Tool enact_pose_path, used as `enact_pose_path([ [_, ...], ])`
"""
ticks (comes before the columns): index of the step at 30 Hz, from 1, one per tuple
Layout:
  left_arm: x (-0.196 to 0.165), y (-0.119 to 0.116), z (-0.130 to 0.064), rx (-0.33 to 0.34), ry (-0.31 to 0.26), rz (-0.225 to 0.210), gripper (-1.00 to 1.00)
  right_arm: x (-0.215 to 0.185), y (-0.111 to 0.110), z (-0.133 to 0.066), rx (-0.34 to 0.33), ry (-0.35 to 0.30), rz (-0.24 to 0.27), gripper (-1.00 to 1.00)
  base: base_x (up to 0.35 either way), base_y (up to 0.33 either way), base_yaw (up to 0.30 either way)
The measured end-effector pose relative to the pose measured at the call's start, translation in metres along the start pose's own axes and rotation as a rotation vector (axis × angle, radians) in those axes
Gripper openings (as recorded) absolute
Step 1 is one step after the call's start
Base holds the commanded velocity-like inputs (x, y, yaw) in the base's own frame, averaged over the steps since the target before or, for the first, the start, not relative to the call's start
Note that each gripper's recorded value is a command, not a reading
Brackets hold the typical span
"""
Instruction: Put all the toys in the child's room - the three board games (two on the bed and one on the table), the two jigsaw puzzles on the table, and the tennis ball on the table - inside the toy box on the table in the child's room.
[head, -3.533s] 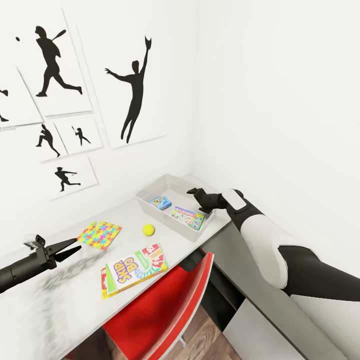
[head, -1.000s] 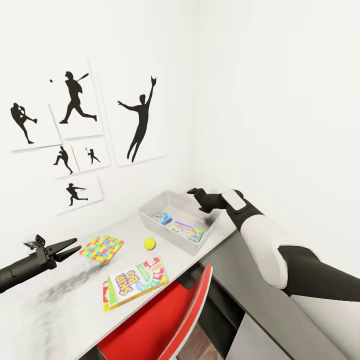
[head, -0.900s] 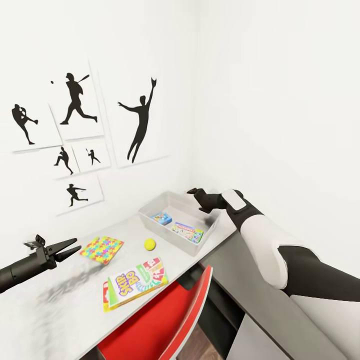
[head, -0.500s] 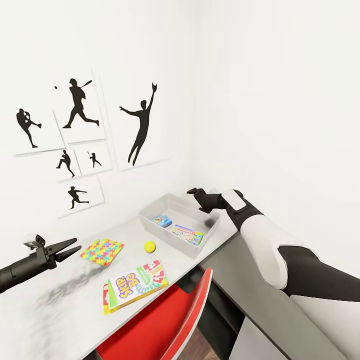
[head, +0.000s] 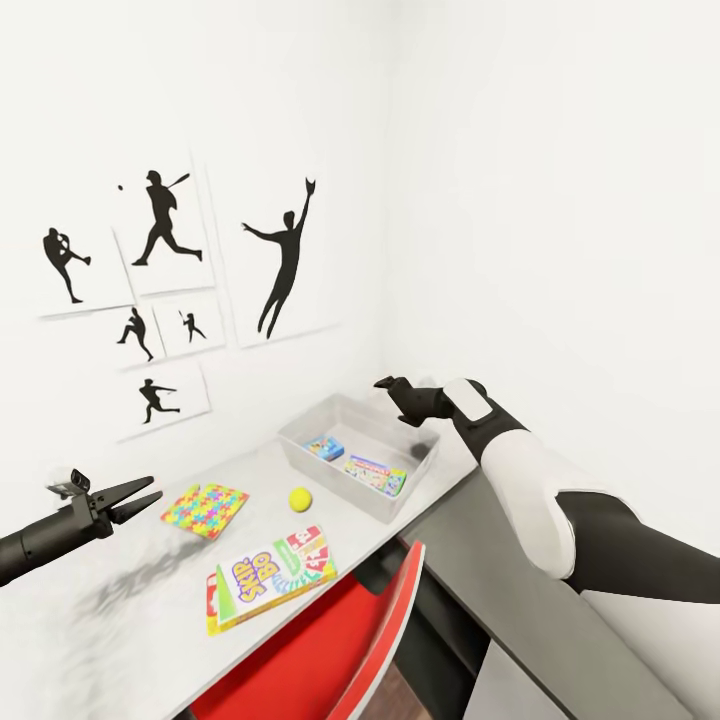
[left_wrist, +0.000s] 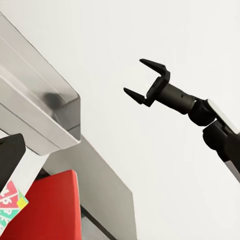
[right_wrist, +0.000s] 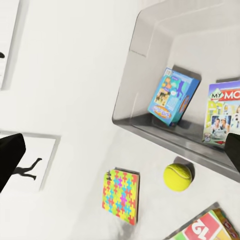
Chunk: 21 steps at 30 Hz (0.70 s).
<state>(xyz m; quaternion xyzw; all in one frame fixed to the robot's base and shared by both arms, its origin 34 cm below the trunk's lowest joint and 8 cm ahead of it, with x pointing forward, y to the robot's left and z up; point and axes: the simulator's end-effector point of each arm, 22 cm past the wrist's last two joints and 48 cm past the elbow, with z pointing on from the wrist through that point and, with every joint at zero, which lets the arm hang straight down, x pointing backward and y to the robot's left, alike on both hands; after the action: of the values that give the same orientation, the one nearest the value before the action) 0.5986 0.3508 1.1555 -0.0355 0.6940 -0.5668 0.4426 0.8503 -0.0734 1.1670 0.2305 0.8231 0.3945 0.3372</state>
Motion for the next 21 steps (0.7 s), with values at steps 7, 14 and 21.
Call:
enact_pose_path([
  [7, -0.002, -0.006, -0.001, 0.009, -0.005, 0.008, 1.0, -0.001, 0.006, -0.005, -0.009, -0.006, -0.007, 1.0, 0.0, 0.0, 0.0],
  [14, -0.004, -0.011, -0.002, 0.014, -0.009, 0.017, 1.0, -0.003, 0.021, -0.011, -0.053, -0.013, -0.015, 1.0, 0.0, 0.0, 0.0],
  [21, -0.006, -0.015, -0.003, 0.017, -0.01, 0.025, 1.0, -0.003, 0.035, -0.015, -0.087, -0.018, -0.024, 1.0, -0.073, 0.0, 0.0],
])
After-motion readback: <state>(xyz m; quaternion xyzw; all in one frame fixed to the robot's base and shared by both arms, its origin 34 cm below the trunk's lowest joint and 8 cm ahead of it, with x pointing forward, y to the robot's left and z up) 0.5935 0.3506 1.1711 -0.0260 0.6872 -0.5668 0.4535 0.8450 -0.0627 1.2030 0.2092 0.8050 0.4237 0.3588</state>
